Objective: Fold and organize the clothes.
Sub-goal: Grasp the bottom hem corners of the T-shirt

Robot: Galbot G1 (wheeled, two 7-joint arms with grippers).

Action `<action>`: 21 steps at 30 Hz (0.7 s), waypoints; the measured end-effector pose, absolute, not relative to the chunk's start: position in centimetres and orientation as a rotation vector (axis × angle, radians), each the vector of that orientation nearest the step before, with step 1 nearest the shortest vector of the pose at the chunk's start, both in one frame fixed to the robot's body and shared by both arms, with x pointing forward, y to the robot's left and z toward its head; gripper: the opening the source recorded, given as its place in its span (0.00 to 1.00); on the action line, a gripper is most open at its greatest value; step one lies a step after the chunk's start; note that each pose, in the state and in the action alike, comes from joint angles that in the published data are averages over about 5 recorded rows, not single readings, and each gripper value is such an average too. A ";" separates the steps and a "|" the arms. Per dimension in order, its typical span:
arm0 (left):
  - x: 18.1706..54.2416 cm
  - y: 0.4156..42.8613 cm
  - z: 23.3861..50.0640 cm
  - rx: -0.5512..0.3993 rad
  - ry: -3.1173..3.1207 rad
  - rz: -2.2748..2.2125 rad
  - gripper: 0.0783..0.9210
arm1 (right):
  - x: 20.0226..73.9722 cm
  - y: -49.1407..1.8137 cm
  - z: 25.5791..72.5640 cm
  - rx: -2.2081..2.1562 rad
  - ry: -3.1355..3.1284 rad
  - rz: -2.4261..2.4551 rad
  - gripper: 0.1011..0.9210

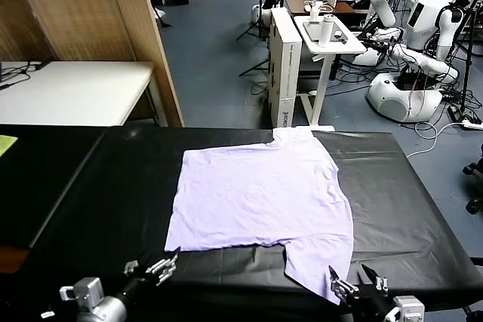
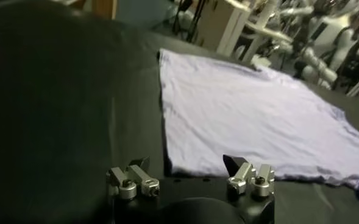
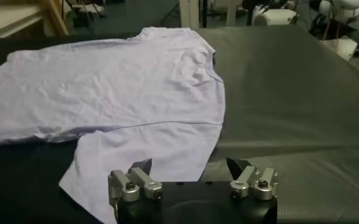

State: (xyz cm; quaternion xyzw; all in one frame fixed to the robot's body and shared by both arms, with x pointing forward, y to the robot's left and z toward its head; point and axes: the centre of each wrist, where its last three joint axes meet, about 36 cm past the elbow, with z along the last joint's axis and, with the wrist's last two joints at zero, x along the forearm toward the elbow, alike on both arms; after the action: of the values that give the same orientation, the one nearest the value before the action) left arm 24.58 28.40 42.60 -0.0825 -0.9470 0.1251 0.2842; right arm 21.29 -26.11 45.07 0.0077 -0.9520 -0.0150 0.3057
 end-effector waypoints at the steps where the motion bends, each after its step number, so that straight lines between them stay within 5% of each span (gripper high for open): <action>1: 24.6 28.4 42.5 -0.219 -2.534 0.335 0.98 | 21.3 -26.1 45.1 0.020 -2.519 -0.040 0.98; 9: 25.0 28.5 41.8 -0.200 -2.536 0.342 0.92 | 21.2 -26.0 44.8 0.021 -2.508 -0.040 0.88; 16: 24.8 28.3 41.4 -0.193 -2.532 0.338 0.50 | 21.0 -25.9 44.6 0.017 -2.495 -0.044 0.55; 21: 24.7 28.3 41.1 -0.186 -2.529 0.335 0.20 | 20.9 -25.8 44.5 0.014 -2.490 -0.049 0.21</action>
State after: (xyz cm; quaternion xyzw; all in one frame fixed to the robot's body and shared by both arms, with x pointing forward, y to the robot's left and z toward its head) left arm 24.72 28.31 41.14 -0.0696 -0.9469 0.1254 0.2878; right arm 20.86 -25.84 44.51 0.0052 -0.9473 -0.0187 0.3197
